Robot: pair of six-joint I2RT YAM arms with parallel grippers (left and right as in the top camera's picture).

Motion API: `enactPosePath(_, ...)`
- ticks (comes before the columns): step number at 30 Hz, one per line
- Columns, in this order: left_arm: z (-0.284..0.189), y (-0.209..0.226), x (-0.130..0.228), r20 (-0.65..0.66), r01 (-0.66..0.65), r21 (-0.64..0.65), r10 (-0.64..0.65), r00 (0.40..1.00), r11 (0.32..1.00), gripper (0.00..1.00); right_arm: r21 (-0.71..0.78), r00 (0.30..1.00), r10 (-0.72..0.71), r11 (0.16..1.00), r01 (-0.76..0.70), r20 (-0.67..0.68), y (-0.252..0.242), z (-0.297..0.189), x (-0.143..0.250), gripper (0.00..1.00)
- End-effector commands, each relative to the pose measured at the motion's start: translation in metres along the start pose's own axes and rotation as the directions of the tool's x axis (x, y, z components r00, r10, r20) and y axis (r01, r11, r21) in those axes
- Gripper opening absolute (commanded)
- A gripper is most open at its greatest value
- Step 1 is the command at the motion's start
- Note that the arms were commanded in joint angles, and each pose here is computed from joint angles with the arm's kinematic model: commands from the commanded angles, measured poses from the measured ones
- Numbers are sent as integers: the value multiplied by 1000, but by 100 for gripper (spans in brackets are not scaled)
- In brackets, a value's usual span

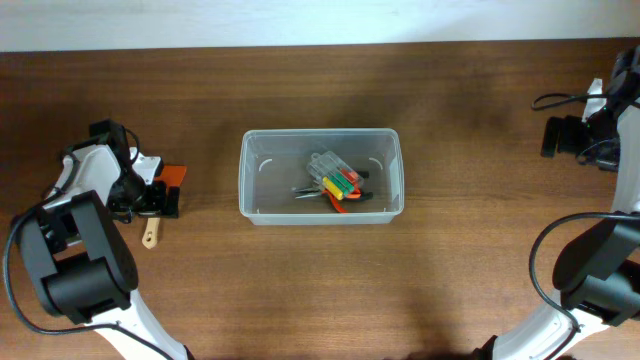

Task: Pack container
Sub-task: 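Close the left gripper on the scraper handle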

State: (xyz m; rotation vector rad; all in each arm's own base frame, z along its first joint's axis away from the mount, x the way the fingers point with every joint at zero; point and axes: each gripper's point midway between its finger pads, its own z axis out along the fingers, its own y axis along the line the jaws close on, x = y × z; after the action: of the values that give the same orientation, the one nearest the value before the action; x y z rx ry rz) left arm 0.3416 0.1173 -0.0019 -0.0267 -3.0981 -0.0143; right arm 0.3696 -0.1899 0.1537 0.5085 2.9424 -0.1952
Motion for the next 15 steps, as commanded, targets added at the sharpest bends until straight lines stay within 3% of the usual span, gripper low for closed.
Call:
enactPosePath(1, 7, -4, 2, -18, 9, 23, -9, 1000, 1000, 99, -2, 1000, 14, 1000, -14, -2, -2, 2, 0, 99)
enactPosePath(3, 7, -4, 2, -18, 9, 23, -9, 1000, 1000, 100, -1, 1000, 14, 1000, -14, -1, -2, 1, 0, 99)
enactPosePath(7, 7, -4, 2, -18, 9, 23, -9, 1000, 1000, 89, -1, 1000, 14, 1000, -14, -1, -2, 1, 0, 99)
enactPosePath(15, 7, -4, 2, -18, 9, 23, -9, 1000, 1000, 59, -1, 1000, 14, 1000, -14, -1, -2, 1, 0, 99)
